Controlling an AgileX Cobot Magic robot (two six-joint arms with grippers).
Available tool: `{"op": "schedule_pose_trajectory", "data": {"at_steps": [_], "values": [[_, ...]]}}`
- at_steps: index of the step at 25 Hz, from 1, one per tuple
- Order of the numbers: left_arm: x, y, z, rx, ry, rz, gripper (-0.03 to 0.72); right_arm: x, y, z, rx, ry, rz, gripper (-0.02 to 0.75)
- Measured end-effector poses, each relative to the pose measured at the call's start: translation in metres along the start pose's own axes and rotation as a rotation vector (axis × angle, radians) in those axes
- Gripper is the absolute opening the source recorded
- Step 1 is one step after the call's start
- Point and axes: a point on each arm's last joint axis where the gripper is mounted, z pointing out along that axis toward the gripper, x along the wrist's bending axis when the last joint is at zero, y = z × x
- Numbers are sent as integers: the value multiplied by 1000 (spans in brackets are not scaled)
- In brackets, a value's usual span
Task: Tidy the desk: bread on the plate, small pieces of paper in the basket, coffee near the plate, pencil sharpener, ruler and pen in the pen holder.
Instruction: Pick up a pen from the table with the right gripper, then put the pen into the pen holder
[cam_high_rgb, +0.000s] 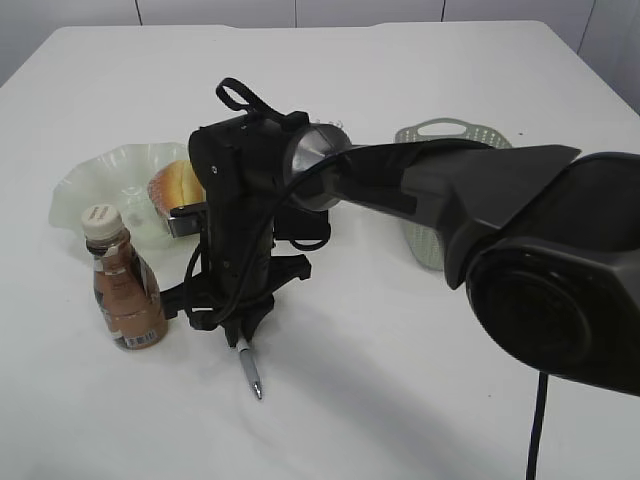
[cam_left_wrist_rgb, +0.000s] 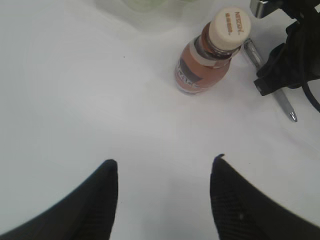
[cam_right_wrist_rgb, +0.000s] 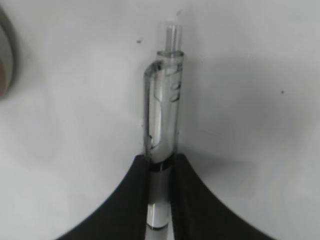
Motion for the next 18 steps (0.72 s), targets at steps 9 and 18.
{"op": "schedule_pose_trajectory", "data": {"at_steps": [9, 18], "values": [[0, 0, 0, 4, 2, 1, 433, 17, 25, -51, -189, 83, -123, 71], [0, -2, 0, 18, 3, 1, 433, -18, 36, -103, -279, 166, -86, 71]]}}
